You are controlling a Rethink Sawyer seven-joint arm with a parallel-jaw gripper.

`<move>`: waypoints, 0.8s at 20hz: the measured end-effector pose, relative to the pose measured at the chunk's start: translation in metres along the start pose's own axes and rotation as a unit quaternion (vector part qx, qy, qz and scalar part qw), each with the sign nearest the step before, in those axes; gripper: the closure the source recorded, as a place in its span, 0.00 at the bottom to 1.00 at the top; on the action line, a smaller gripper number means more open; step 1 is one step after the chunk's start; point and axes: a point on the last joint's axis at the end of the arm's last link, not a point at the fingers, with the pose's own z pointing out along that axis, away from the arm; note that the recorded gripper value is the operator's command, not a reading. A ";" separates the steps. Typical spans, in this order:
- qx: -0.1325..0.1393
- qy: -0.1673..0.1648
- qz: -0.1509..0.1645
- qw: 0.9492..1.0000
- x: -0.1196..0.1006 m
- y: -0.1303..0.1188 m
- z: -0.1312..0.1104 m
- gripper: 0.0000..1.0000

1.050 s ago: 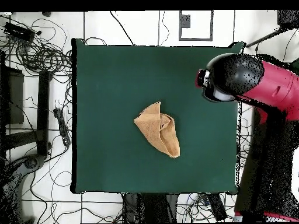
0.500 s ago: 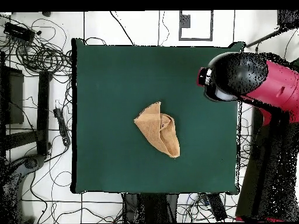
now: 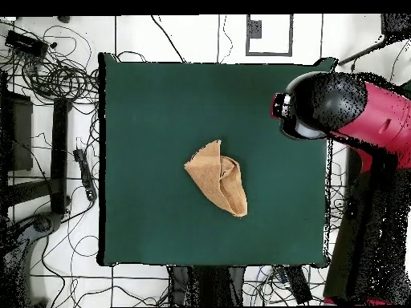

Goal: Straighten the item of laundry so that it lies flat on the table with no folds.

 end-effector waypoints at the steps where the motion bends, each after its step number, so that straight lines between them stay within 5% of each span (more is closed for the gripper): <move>1: 0.000 0.000 0.000 1.000 0.000 0.000 0.000 1.00; 16: -0.008 -0.002 0.002 1.000 -0.002 0.007 -0.003 1.00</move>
